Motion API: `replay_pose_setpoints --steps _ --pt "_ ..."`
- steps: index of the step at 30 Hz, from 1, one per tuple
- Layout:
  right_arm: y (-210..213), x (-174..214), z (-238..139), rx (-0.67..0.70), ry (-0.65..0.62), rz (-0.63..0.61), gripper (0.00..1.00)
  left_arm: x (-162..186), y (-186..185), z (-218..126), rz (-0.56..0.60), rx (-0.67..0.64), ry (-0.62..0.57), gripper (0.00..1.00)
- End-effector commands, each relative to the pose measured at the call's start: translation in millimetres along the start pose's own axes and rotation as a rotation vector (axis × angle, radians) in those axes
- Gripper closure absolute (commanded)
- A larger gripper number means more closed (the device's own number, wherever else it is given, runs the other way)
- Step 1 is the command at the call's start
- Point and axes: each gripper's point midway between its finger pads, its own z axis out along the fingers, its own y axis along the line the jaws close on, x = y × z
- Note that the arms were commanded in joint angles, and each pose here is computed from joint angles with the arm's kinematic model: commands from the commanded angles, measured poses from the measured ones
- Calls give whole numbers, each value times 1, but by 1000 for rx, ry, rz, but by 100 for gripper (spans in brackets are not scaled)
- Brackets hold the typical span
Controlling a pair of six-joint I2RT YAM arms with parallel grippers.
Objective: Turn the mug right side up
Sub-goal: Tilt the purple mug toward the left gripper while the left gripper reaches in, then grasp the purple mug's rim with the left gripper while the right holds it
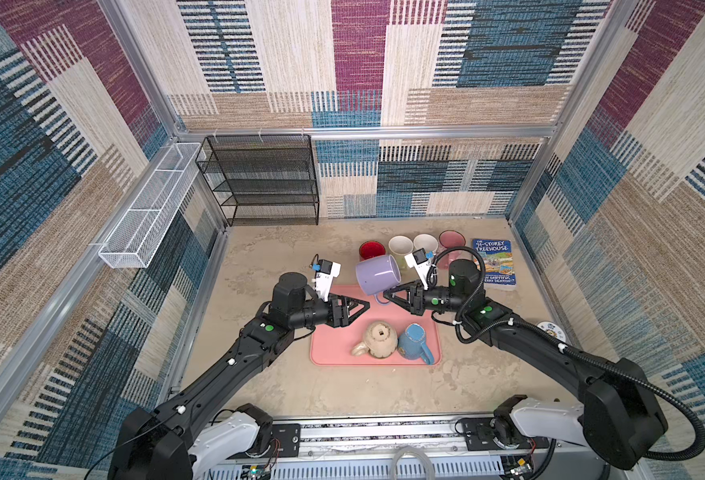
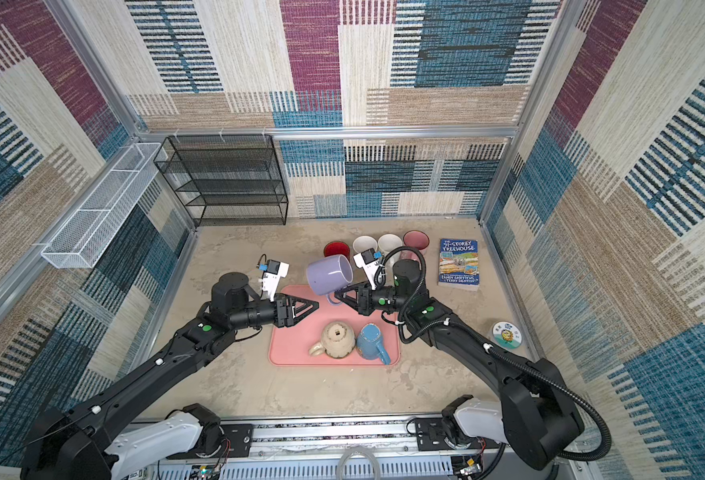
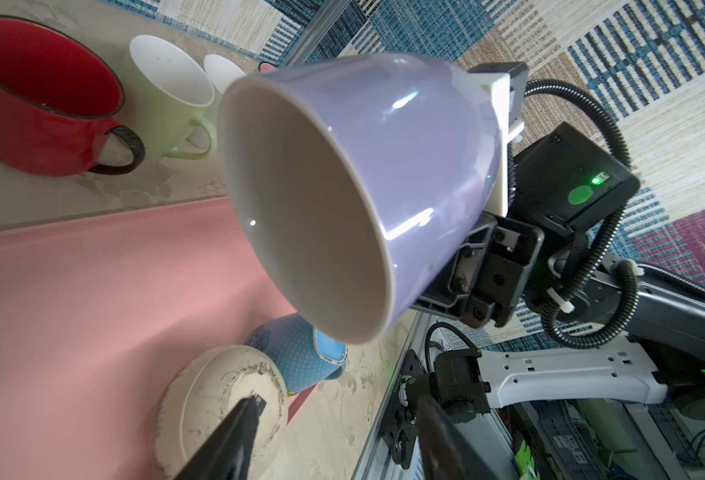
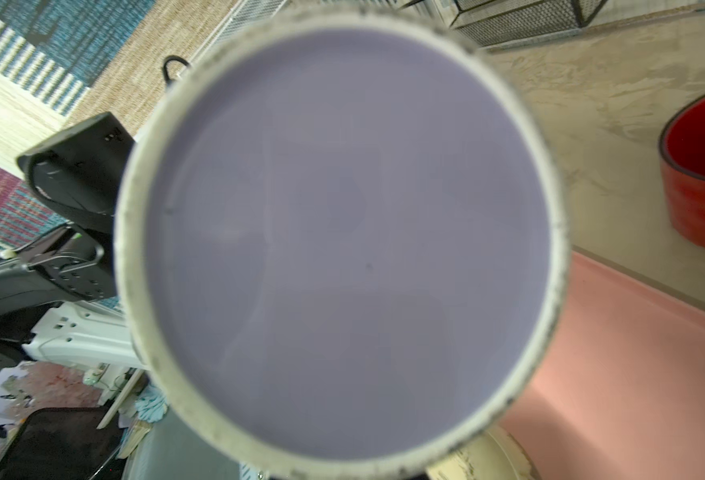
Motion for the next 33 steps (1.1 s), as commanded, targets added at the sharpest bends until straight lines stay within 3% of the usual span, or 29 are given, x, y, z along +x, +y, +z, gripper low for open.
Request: replay_pose_setpoints --steps 1,7,15,21,33 --pt "31 -21 -2 -148 -66 -76 100 -10 -15 5 40 63 -37 47" --pt "38 -19 -2 -206 -72 -57 100 -11 -14 13 50 67 -55 50" --pt "38 -16 -1 -273 -98 1 100 -28 -19 9 70 98 -168 51" --pt "38 -16 0 -305 -122 17 100 -35 -23 13 84 123 -179 61" --pt "32 -8 8 -344 -96 46 100 -39 -22 21 74 157 -189 71"
